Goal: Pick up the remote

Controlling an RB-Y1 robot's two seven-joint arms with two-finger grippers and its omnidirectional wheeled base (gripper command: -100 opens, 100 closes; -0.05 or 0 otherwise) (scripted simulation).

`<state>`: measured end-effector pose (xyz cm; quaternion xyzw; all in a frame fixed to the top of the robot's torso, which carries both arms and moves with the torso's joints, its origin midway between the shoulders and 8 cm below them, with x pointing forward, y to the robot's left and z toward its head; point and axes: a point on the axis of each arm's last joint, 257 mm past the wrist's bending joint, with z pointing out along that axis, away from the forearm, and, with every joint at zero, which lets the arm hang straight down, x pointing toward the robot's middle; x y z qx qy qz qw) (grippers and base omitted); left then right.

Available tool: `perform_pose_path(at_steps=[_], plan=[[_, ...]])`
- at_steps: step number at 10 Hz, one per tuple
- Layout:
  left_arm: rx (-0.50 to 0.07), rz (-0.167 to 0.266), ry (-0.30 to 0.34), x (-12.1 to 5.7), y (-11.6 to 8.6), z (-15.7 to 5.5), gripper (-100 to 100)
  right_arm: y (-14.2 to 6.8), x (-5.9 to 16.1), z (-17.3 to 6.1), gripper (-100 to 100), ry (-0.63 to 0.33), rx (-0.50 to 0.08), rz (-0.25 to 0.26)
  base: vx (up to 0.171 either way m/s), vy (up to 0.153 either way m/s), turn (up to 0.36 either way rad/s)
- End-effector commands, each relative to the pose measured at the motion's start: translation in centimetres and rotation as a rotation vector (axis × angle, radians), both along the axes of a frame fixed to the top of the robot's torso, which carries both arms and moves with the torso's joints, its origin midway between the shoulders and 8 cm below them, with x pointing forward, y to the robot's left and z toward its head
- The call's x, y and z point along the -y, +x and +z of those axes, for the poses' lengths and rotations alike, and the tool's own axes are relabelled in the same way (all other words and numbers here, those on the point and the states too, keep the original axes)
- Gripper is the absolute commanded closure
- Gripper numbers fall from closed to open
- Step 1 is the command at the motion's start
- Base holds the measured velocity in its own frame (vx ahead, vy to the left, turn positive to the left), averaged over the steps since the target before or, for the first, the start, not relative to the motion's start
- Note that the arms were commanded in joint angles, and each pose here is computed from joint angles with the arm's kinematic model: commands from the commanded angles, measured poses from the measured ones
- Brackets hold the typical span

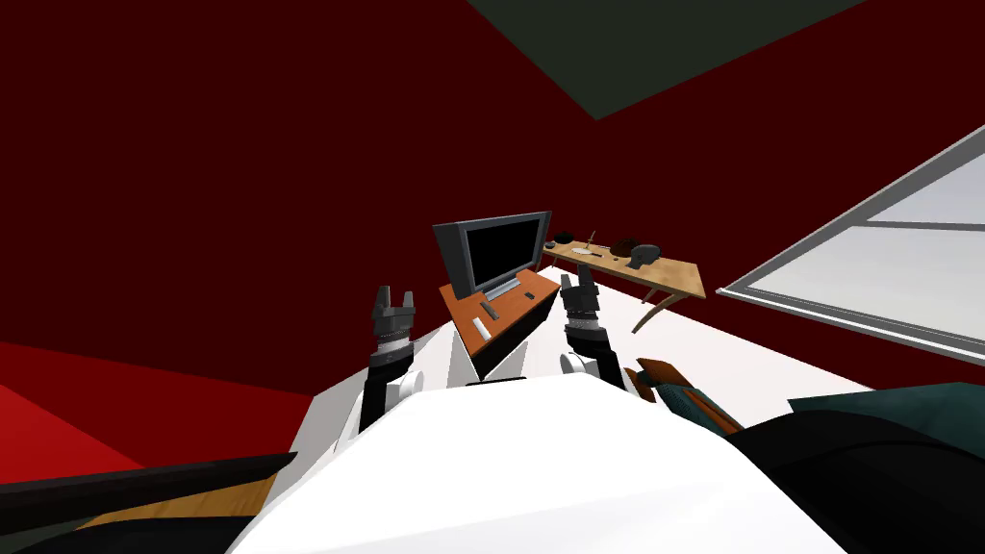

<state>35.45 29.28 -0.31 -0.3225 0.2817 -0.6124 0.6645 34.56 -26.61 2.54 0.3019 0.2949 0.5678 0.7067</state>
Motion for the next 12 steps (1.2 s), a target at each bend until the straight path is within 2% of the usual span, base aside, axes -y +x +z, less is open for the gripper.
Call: perform_pose_path(at_steps=[1,4,5,7,8,11,12], plan=[[-0.054,-0.006,0.034,-0.2,0.1,-1.9,-100,0.0,0.0,0.0,0,0.000,0.000,0.000,-0.026,0.006,-0.088],[-0.178,-0.012,0.086,-0.9,0.1,-6.6,-100,0.0,0.0,0.0,0,0.000,0.000,0.000,-0.054,-0.005,-0.091],[-0.178,-0.012,0.086,-0.9,0.1,-6.6,-100,0.0,0.0,0.0,0,0.000,0.000,0.000,-0.033,-0.010,-0.049],[-0.283,-0.016,0.125,-1.6,-0.5,-10.7,-100,0.0,0.0,0.0,0,0.000,0.000,0.000,-0.026,-0.015,-0.127],[-0.291,-0.015,0.123,-1.7,-0.5,-11.0,-100,0.0,0.0,0.0,0,0.000,0.000,0.000,-0.028,-0.017,-0.050],[-0.479,-0.023,0.177,-3.4,-2.6,-18.3,-100,0.0,0.0,0.0,0,0.000,0.000,0.000,-0.023,-0.037,-0.161],[-0.492,-0.021,0.174,-3.6,-2.7,-18.9,-100,0.0,0.0,0.0,0,0.000,0.000,0.000,-0.011,-0.037,-0.108]])
